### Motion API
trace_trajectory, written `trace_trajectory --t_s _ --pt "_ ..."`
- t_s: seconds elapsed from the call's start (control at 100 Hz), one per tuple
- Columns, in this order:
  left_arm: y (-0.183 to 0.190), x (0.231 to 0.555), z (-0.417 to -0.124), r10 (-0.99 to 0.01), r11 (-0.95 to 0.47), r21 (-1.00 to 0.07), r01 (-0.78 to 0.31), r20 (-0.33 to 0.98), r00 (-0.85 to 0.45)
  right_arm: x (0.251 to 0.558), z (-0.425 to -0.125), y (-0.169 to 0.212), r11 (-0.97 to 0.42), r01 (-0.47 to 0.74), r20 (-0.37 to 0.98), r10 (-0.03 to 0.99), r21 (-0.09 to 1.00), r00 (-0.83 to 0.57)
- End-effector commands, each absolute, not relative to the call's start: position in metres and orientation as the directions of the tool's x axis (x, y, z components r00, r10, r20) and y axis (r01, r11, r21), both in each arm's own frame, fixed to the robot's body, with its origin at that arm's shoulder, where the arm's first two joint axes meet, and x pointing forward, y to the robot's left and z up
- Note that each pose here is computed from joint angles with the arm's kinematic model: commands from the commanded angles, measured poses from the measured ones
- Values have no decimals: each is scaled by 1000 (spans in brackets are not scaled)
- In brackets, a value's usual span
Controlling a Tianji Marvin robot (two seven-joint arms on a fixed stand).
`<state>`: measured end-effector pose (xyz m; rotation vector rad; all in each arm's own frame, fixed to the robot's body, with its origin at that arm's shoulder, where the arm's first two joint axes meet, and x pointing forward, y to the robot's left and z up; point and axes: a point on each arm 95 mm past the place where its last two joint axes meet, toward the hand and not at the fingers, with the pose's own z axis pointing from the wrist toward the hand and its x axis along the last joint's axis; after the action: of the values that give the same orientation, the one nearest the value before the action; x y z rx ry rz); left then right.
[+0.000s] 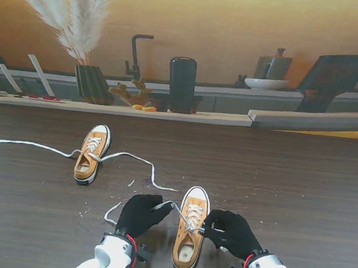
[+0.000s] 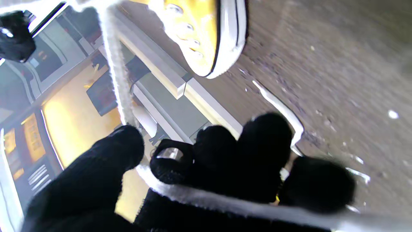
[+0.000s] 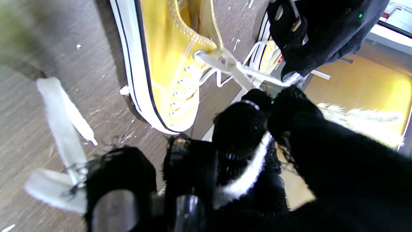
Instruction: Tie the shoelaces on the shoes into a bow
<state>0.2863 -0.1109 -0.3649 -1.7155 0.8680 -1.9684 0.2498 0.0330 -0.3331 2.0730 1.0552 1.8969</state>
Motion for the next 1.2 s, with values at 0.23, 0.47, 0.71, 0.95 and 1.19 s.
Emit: trace_trajectory --t_s 0.23,0.47,0.71,0.95,1.19 --pt "-93 282 -363 -744 -649 -755 -90 656 -129 253 -327 29 -728 393 803 594 562 -47" --pt "-83 280 -361 -782 -610 -789 -72 614 -105 253 -316 22 -758 341 816 576 557 -51" --pt "-79 276 -351 -799 -584 -809 -58 587 -130 253 -301 21 -776 306 826 559 551 -71" --pt "-77 278 -343 -704 -686 -725 -52 681 -201 253 -290 23 -788 283 833 545 546 -90" --pt "-84 280 -337 -444 -834 -508 -216 849 -286 254 -285 31 -811 251 849 514 528 -123"
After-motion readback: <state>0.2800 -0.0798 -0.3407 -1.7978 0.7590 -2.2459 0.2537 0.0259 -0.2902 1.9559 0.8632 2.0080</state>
